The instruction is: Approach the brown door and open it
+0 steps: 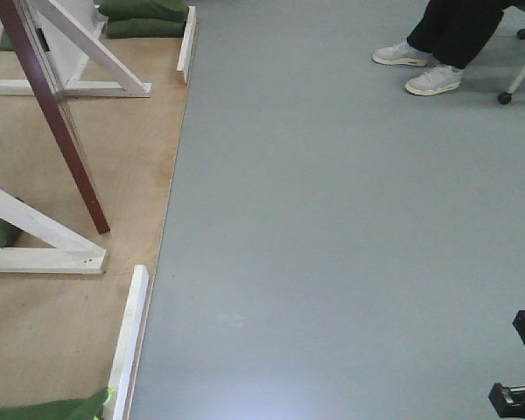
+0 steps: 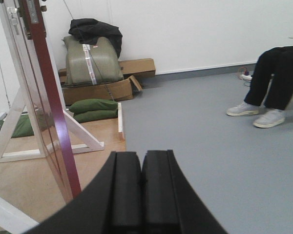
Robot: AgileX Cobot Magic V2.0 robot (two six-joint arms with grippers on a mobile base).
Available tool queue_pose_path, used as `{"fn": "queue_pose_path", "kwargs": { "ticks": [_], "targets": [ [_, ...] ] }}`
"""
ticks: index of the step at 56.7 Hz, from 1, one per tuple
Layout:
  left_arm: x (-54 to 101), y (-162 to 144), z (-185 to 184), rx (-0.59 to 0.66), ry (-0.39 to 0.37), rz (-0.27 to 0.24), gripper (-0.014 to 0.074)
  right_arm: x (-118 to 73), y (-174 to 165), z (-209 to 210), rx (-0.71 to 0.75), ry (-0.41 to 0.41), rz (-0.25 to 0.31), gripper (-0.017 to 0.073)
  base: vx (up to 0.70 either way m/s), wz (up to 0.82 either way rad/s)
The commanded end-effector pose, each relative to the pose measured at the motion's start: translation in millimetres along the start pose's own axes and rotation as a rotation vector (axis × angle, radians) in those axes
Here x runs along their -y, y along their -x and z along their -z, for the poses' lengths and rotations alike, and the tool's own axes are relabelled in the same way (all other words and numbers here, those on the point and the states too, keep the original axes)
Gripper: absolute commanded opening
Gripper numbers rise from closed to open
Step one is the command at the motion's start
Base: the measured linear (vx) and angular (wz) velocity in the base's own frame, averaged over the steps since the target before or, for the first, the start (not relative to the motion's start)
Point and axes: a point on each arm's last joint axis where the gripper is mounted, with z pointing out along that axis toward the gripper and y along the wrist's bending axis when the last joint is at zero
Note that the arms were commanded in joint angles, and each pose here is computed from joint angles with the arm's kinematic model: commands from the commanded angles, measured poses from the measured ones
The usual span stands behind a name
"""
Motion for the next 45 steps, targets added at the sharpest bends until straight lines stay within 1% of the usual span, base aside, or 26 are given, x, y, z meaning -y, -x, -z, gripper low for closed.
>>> {"fn": "queue_pose_path", "kwargs": {
  "ticks": [1,20,45],
  "targets": [
    [-0.5,13.7,2.4,0.108,0.005,0.02,-0.0003,0.6,6.4,0.2,0.082,-0.007,0.011,0.0,0.4,0.12],
    [-0.5,13.7,2.4,0.108,0.005,0.02,-0.0003,0.6,6.4,0.2,0.082,-0.007,0.011,0.0,0.43,0.11],
    [-0.5,13.7,2.4,0.108,0.005,0.02,-0.0003,0.6,6.1,0.2,0.079,-0.007,0.011,0.0,0.44,0.01]
  ]
}}
